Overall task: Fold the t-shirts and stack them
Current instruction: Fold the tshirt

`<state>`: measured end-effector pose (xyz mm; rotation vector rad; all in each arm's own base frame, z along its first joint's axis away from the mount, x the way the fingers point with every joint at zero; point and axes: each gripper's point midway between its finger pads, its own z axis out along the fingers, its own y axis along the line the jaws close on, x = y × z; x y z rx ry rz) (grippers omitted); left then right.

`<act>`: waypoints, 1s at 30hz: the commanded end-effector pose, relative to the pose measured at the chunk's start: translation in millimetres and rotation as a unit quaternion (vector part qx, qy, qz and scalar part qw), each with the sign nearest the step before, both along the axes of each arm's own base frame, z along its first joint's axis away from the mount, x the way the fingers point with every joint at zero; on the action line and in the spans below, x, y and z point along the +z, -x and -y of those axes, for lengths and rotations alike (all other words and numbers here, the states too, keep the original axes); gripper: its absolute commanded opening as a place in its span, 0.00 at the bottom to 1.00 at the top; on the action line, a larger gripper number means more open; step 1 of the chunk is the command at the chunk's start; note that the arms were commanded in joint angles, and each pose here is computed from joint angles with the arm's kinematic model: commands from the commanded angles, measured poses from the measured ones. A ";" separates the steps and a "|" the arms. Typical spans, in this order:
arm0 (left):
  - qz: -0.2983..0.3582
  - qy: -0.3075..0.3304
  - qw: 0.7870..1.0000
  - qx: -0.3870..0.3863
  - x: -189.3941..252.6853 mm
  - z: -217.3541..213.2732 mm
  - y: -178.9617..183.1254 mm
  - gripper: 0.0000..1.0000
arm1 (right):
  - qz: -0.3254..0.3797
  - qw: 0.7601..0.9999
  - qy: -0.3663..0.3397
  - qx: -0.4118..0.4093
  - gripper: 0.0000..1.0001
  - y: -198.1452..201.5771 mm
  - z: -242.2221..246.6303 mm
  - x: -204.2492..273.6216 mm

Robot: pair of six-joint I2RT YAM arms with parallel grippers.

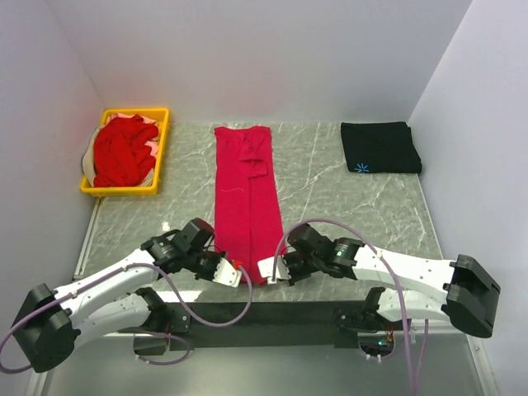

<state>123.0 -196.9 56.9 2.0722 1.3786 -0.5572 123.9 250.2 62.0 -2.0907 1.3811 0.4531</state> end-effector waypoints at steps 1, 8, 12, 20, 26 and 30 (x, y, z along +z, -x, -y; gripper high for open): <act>-0.052 0.013 0.998 0.022 17.4 0.5 13.6 0.01 | -0.023 0.999 -0.015 -0.023 0.00 5.9 -2.3 17.0; -0.043 0.045 0.994 0.090 39.2 -2.9 -32.1 0.01 | 0.021 0.996 -0.052 -0.074 0.00 -56.1 -15.5 46.7; -0.021 0.048 0.993 0.108 48.3 -5.4 -71.3 0.01 | 0.050 0.993 -0.051 -0.089 0.00 -97.7 -19.4 52.9; 0.047 0.066 0.986 0.148 59.9 -15.8 -160.3 0.01 | 0.099 0.988 -0.061 -0.098 0.00 -167.9 -30.3 61.8; 0.082 0.081 0.979 0.166 67.1 -17.7 -214.8 0.01 | 0.123 0.983 -0.069 -0.118 0.00 -221.5 -32.2 65.3; 0.090 0.081 0.978 0.172 60.3 -18.4 -241.1 0.01 | 0.130 0.981 -0.071 -0.126 0.00 -251.0 -31.5 63.2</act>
